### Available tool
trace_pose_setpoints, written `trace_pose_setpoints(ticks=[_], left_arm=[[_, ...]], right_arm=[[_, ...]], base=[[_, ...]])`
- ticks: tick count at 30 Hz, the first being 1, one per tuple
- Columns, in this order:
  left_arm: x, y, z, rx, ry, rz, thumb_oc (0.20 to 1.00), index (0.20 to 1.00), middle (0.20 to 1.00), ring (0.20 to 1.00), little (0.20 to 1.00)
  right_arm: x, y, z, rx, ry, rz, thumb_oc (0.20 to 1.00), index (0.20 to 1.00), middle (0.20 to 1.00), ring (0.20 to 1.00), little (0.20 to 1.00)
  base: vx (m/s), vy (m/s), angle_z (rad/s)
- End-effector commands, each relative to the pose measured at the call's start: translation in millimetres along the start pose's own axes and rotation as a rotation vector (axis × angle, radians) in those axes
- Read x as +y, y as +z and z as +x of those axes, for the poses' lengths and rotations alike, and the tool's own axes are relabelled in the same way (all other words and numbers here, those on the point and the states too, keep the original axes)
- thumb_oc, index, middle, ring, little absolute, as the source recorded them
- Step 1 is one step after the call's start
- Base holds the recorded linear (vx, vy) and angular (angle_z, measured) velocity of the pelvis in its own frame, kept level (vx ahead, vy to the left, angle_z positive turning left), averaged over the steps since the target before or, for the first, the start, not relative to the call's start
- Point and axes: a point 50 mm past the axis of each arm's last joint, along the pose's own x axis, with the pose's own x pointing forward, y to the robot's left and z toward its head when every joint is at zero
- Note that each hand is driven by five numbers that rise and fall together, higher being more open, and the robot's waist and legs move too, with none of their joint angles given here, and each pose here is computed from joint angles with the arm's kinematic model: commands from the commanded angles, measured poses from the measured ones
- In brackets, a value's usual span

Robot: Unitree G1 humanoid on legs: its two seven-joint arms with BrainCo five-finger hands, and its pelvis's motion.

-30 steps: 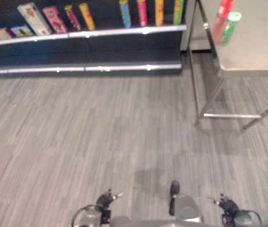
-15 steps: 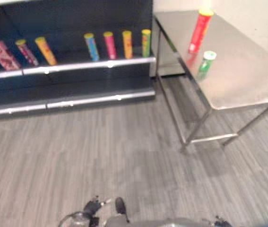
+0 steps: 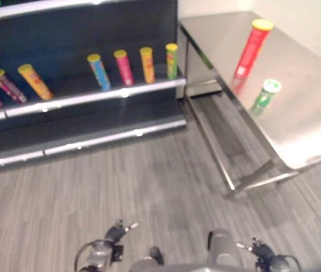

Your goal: Put the goods on the table back onto the shelves and tidy them up.

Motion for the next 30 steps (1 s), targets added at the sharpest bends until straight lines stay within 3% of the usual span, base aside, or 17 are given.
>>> trace_pose_setpoints(ticks=[1, 18, 30], left_arm=[[7, 2, -1, -0.023, 0.02, 0.023, 1.0, 1.0, 1.0, 1.0, 1.0], [-18, 15, 3, -0.062, -0.073, 0.108, 1.0, 1.0, 1.0, 1.0, 1.0], [-23, 15, 4, -0.054, -0.093, 0.114, 1.0, 1.0, 1.0, 1.0, 1.0]], right_arm=[[8, 5, 2, -0.008, 0.016, -0.036, 1.0, 1.0, 1.0, 1.0, 1.0], [-3, -36, -6, 0.159, -0.014, -0.045, 1.0, 1.0, 1.0, 1.0, 1.0], [-15, -59, -14, 0.229, -0.08, 0.088, 1.0, 1.0, 1.0, 1.0, 1.0]], base=[[0.17, -0.038, 0.49], [0.2, -0.107, 0.15], [0.12, -0.045, -0.13]])
